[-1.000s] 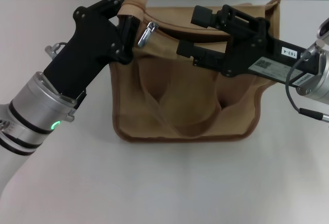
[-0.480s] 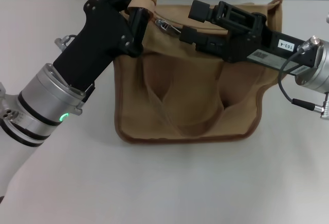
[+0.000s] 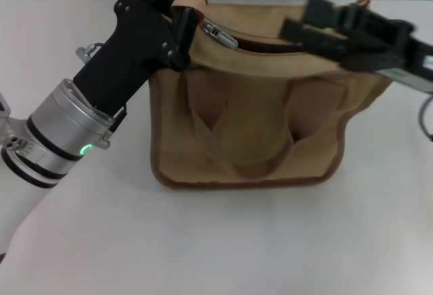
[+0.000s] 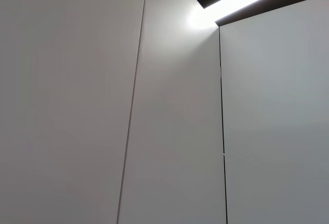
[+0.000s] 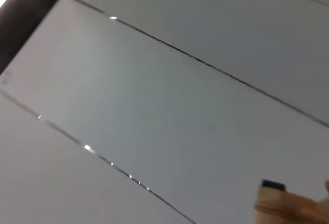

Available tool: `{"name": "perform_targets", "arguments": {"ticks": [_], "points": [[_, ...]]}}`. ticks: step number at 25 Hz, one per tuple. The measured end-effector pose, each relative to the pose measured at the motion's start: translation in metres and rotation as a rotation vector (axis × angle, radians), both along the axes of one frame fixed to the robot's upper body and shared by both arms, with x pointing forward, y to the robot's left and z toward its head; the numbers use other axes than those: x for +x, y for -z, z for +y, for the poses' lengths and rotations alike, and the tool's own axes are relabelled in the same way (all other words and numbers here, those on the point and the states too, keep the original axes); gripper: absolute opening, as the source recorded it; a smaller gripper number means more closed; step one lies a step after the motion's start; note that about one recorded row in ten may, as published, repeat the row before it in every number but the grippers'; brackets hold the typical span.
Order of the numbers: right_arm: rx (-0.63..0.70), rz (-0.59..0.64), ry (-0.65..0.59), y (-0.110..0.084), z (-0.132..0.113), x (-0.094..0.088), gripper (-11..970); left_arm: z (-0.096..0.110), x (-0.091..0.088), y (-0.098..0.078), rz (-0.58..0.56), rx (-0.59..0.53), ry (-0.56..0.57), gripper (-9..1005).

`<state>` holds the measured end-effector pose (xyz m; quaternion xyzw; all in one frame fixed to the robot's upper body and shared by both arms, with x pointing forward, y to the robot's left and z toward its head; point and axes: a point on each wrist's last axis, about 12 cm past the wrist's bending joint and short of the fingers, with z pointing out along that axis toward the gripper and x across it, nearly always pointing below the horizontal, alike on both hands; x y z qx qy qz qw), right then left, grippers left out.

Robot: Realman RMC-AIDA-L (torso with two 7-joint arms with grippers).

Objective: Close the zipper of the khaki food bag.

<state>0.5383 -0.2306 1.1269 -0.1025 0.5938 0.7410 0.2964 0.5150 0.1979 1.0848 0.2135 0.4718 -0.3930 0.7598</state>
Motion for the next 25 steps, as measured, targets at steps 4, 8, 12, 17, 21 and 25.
{"name": "perform_targets", "arguments": {"ticks": [4, 8, 12, 17, 21, 25], "points": [[-0.074, -0.291, 0.088, -0.006, -0.022, -0.008, 767, -0.001, 0.001, 0.0, -0.002, 0.002, 0.003, 34], [-0.148, -0.486, 0.162, -0.007, -0.031, -0.01, 767, -0.002, 0.001, -0.001, -0.006, 0.002, 0.007, 35], [-0.197, -0.57, 0.197, -0.007, -0.026, -0.002, 767, -0.002, 0.002, -0.002, -0.007, 0.002, 0.008, 37], [-0.264, -0.595, 0.178, -0.007, -0.008, 0.014, 767, -0.003, 0.001, -0.001, -0.004, 0.002, 0.01, 38], [-0.327, -0.583, 0.108, -0.004, 0.016, 0.026, 767, -0.003, 0.001, -0.001, -0.003, 0.001, 0.012, 40], [-0.358, -0.582, 0.089, -0.002, 0.024, 0.029, 767, -0.003, 0.001, -0.001, -0.003, 0.0, 0.012, 41]]}}
